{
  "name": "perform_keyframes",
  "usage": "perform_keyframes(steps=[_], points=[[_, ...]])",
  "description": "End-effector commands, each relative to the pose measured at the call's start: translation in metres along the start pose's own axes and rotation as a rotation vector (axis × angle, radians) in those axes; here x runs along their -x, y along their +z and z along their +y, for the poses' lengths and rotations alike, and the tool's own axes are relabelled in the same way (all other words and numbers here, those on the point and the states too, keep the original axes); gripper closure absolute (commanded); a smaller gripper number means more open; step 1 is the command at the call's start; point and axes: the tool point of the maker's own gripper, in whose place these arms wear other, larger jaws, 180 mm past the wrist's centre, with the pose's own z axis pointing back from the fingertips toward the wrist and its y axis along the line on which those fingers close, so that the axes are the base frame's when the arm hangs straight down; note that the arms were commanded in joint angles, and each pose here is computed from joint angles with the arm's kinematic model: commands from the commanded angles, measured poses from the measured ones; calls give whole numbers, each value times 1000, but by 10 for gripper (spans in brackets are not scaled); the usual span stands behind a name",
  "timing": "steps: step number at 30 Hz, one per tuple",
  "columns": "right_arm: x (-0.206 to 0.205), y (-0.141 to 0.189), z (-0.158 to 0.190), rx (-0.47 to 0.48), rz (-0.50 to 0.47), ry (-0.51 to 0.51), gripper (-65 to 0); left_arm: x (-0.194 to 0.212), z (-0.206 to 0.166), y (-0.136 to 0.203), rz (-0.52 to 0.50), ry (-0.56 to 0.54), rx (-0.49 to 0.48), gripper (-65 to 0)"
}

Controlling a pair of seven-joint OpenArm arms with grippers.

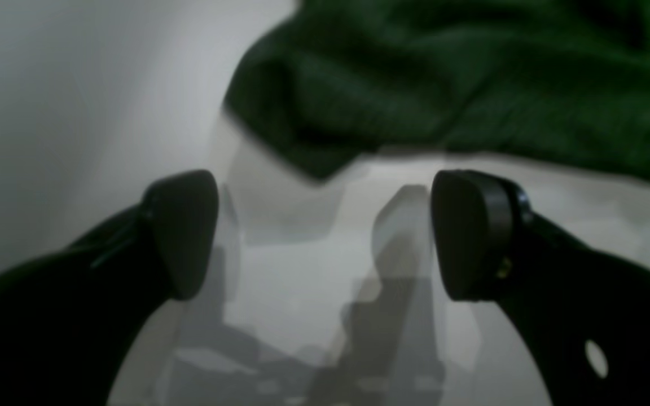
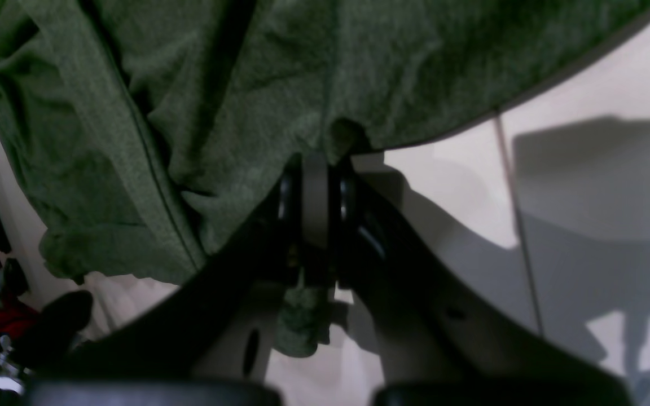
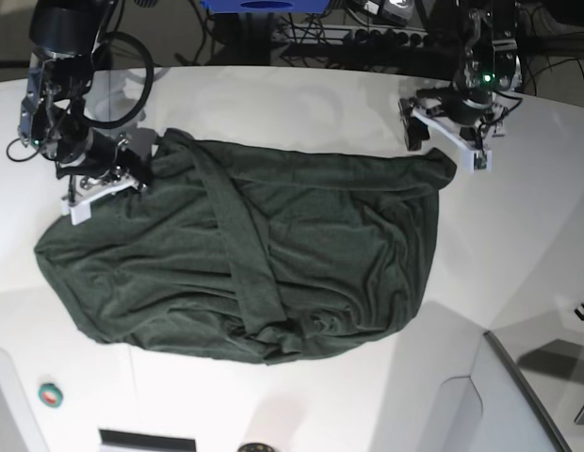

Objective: Layout the t-shirt on the table in an organized manner, then fold the t-shirt properly
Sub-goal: 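Regrasp the shirt edge with the left gripper and pull it taut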

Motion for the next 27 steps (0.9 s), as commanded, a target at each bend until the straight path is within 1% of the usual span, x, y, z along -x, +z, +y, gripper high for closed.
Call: perform_keyframes(steps=[1,5,8,10,12,16,19,22,23,24,27], points=[[9,1,-7,29,45,18,-8,-1,-4,3,-14,7,14,-571],[12,1,-9,32,50,16,-8,6,-2,5,-5,34,3,-571],[13,1,-9,34,50,15,-8,2,13,7,-28,101,-45,-571],[14,2,-11,36,52,14,-8,-1,18,8,-41,125,-60,-571],[14,2,-11,36,52,14,-8,-4,16,2,-42,133,-53,-571],[14,2,-11,36,52,14,-8,1,11,-18,-18,270,-10,-571],[14,2,-11,37,54,14,-8,4,10,-28,0,294,-6,-569],[14,2,-11,37,54,14,-8,8,10,-30,12,301,-9,-561],[14,2,-12,39,53,15,-8,8,10,-30,11,301,-9,-530],[14,2,-12,39,53,15,-8,8,11,-30,11,300,-11,-467],[14,2,-12,38,52,16,-8,5,19,-29,8,286,-21,-224]])
